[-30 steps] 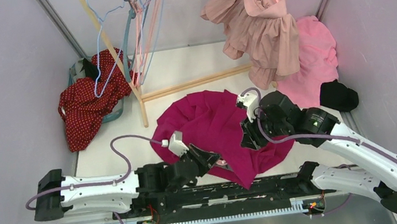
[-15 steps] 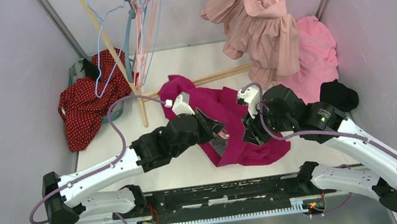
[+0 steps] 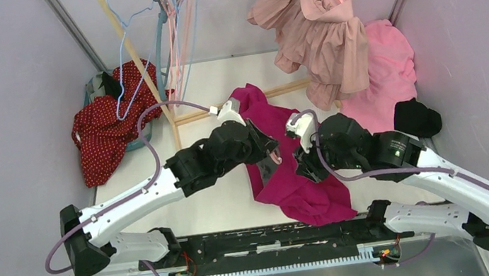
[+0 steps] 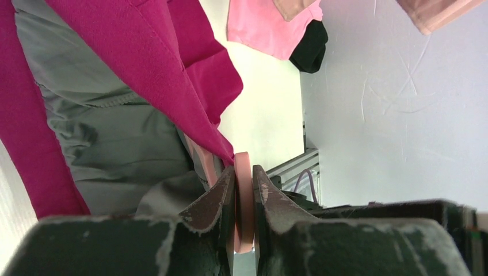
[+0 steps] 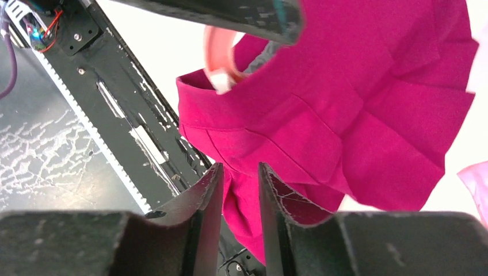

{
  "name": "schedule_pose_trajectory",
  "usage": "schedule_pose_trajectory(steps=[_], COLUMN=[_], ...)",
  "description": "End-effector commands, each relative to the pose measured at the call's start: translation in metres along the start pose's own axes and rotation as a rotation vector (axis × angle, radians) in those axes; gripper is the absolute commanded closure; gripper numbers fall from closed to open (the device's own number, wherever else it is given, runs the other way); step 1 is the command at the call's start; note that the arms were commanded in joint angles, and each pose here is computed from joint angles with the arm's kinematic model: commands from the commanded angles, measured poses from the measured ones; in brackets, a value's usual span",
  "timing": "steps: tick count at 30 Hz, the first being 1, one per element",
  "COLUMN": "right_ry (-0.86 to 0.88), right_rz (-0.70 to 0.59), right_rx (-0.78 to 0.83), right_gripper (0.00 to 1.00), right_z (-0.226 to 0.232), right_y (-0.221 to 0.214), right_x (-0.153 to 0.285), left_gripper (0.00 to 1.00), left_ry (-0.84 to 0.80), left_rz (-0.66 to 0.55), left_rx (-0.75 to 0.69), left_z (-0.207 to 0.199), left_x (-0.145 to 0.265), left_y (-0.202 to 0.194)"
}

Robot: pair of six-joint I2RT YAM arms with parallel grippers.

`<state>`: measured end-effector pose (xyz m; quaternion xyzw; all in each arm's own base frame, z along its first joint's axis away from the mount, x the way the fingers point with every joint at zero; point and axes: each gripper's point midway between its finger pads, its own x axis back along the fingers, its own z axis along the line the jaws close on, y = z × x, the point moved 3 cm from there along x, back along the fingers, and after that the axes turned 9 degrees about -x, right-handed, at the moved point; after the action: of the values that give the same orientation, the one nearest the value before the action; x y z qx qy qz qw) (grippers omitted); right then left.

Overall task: Place the skirt on the hanger
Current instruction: Pick up the hanger at the center of the board.

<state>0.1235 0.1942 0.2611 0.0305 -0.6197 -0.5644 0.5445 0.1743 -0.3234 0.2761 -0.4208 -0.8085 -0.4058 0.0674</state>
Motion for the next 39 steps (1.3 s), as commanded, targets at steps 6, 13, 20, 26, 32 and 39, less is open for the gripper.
schedule_pose_trajectory(steps=[6, 13, 20, 26, 32, 39], right_ry=[-0.066, -0.257, -0.304, -0.208, -0.107, -0.117], right_rz=[-0.132, -0.210, -0.247, -0.268, -0.271, -0.216], right_rx=[0.092, 0.037, 0.007, -0.039, -0.068, -0.071], right_gripper=[0.38, 0.23, 0.23, 0.23, 0.23, 0.23], right_z=[0.026, 0.009, 0.006, 0.018, 0.021, 0.011], right_y=[0.025, 0.027, 0.037, 0.035, 0.028, 0.008], right_x=[-0.005, -0.013, -0.010, -0.007, 0.032, 0.045], left_gripper=[0.81, 0.81, 0.81, 0.82, 0.82, 0.83], left_ry=[-0.134, -0.141, -0.162, -0.179, -0.134, -0.112], left_rz=[-0.147, -0.180, -0.232, -0.283, -0.319, -0.335], left_rx=[0.015, 0.024, 0.025, 0.011, -0.027, -0.044], left_z=[-0.052, -0.060, -0.076, -0.094, -0.092, -0.088], left_x=[0.022, 0.033, 0.051, 0.066, 0.069, 0.065], left_y=[0.057, 0.075, 0.099, 0.121, 0.142, 0.162])
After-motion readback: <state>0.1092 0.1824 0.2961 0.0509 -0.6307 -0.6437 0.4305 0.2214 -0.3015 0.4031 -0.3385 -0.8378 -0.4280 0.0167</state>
